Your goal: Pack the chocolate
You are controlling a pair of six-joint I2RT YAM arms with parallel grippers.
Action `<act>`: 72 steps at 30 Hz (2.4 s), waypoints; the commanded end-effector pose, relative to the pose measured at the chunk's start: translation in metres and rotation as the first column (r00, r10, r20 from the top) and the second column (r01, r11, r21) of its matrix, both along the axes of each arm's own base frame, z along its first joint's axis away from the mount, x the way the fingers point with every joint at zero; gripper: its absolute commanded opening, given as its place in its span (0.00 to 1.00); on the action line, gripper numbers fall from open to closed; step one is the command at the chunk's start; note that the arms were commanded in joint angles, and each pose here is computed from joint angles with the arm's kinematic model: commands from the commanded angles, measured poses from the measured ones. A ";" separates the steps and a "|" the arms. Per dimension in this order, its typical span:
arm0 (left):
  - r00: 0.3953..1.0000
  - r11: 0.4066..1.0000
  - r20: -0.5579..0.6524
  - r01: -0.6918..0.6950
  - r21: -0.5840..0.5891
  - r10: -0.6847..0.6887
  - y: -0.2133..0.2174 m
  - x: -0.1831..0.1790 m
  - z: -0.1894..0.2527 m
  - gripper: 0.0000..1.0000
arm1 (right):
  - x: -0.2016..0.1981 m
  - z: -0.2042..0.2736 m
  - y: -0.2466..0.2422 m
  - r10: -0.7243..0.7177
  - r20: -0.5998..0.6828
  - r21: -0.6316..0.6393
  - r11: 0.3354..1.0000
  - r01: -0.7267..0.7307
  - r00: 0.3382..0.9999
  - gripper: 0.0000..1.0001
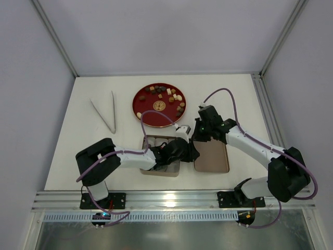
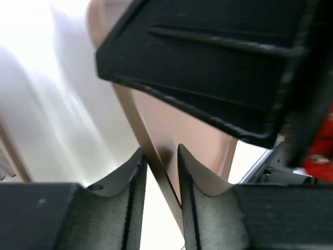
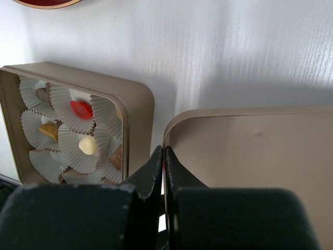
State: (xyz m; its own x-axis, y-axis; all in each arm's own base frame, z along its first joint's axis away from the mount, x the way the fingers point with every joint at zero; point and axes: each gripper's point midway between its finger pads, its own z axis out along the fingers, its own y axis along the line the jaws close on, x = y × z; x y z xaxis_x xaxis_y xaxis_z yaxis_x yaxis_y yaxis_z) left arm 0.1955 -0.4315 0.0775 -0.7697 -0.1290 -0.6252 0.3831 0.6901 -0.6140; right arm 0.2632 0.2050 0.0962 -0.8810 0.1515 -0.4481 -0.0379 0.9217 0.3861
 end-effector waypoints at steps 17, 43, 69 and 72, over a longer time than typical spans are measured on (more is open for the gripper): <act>0.999 0.998 0.050 -0.002 -0.058 0.005 -0.012 0.006 0.047 0.00 | 0.012 0.035 -0.017 -0.032 0.157 -0.030 0.999 0.037 0.987 0.64; 0.999 0.998 -0.044 -0.032 -0.063 0.029 -0.002 0.004 0.042 0.00 | 0.049 0.079 -0.062 -0.151 0.269 0.002 0.988 0.157 0.951 0.98; 0.950 0.986 -0.305 0.017 -0.165 -0.067 0.090 0.073 0.123 0.00 | -0.042 0.154 -0.015 0.346 0.602 -0.230 0.938 -0.258 0.720 0.92; 0.940 0.986 -0.332 0.028 -0.164 -0.082 0.106 0.076 0.130 0.00 | -0.045 0.152 -0.004 0.424 0.588 -0.347 0.902 -0.259 0.688 0.92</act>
State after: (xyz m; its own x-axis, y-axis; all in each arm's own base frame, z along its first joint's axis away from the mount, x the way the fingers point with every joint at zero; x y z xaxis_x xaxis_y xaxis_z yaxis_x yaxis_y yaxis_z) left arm 0.2865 -0.3328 0.1783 -0.9162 -0.2368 -0.3232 0.1189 0.6095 -0.7838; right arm 0.2120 0.2003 0.2322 -0.4279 -0.1811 -0.8855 -0.5431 0.8346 0.0917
